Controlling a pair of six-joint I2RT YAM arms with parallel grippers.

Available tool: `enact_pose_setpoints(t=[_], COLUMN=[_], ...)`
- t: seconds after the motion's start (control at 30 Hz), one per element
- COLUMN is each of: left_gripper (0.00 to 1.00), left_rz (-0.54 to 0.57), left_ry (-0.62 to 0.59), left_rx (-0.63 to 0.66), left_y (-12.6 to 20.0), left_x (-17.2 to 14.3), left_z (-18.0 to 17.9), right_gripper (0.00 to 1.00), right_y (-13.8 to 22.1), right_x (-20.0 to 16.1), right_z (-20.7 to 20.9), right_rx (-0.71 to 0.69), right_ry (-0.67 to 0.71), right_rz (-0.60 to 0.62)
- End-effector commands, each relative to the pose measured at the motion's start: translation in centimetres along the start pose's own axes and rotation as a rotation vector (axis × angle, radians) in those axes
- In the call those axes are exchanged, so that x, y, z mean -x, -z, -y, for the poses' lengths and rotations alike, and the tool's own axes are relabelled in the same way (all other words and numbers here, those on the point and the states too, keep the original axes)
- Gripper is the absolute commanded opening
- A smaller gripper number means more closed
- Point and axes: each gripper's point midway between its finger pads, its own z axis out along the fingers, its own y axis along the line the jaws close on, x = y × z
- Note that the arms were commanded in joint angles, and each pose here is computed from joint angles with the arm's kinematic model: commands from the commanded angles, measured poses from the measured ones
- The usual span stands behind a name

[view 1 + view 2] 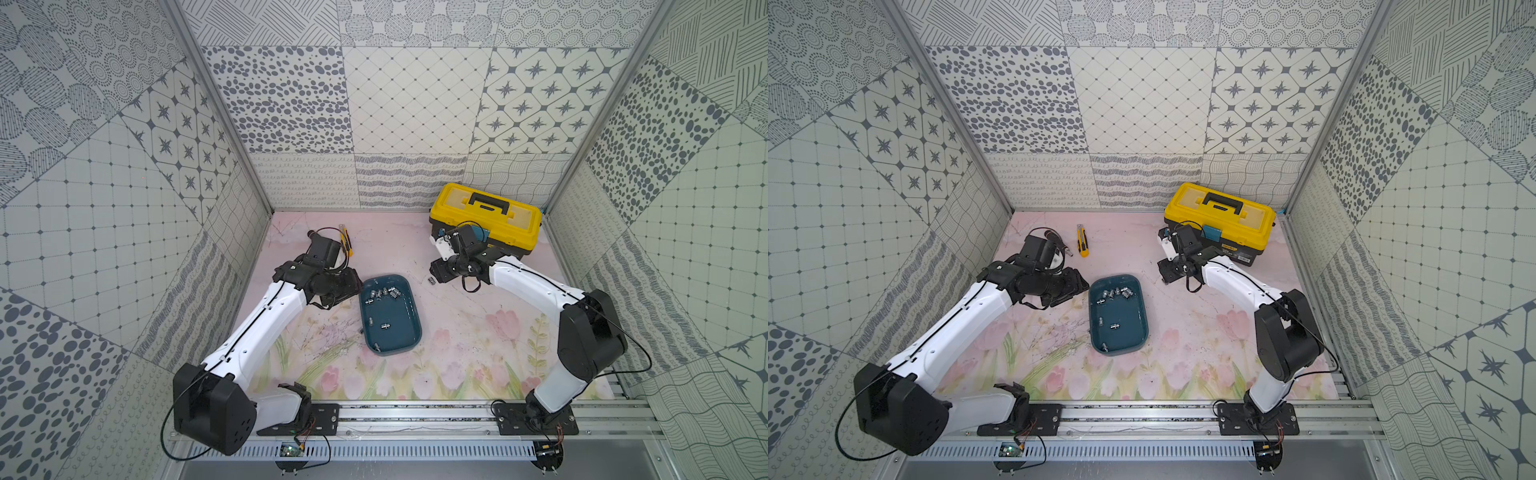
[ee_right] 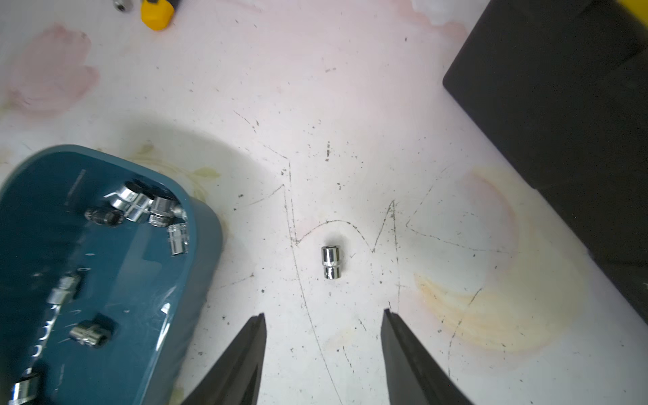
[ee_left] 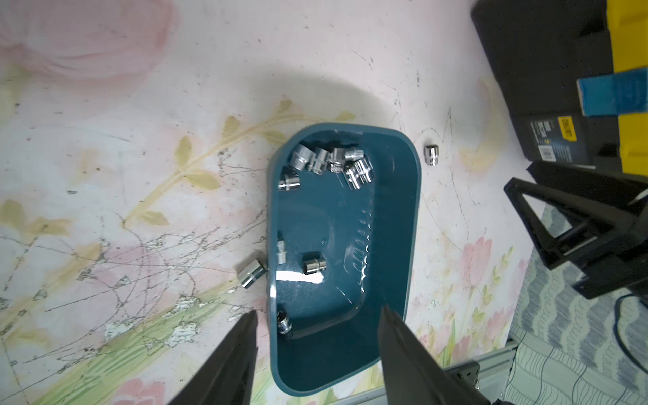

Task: Take out the socket from the storage box
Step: Place the socket head at the center of the board, then pick up the socket head from the storage box.

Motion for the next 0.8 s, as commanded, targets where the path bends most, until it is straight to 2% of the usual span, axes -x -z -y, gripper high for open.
enact_pose_setpoints(t=[0.0, 0.17, 0.33, 0.43, 0.77], left_gripper=[0.59, 0.59, 0.59, 0.59, 0.55], left_rz=[-0.056, -0.133, -0.158, -0.141, 0.013], left_ry=[-0.125, -0.181, -0.200, -0.179, -0.113], left_rx=[0.114, 0.175, 0.192, 0.206, 0.247], left_y=[-1.6, -5.3, -8.9, -10.7, -15.5], left_x=[-2.6, -6.0, -7.2, -6.8, -3.5], left_z=[1.6, 3.3, 4.1, 4.2, 4.6], right_gripper=[0.60, 0.62, 0.63, 0.64, 0.65], right_y=[2.0, 3.6, 4.3, 4.6, 4.5], right_x=[0.2, -0.9, -1.9, -2.7, -4.2], right_z=[-0.8, -1.1, -1.4, -1.4, -1.0], right_rx=[0.045, 0.063, 0.085, 0.085, 0.066], right_ry=[-0.077, -0.145, -0.187, -0.204, -0.225], right_rz=[0.046, 0.065, 0.080, 0.087, 0.088])
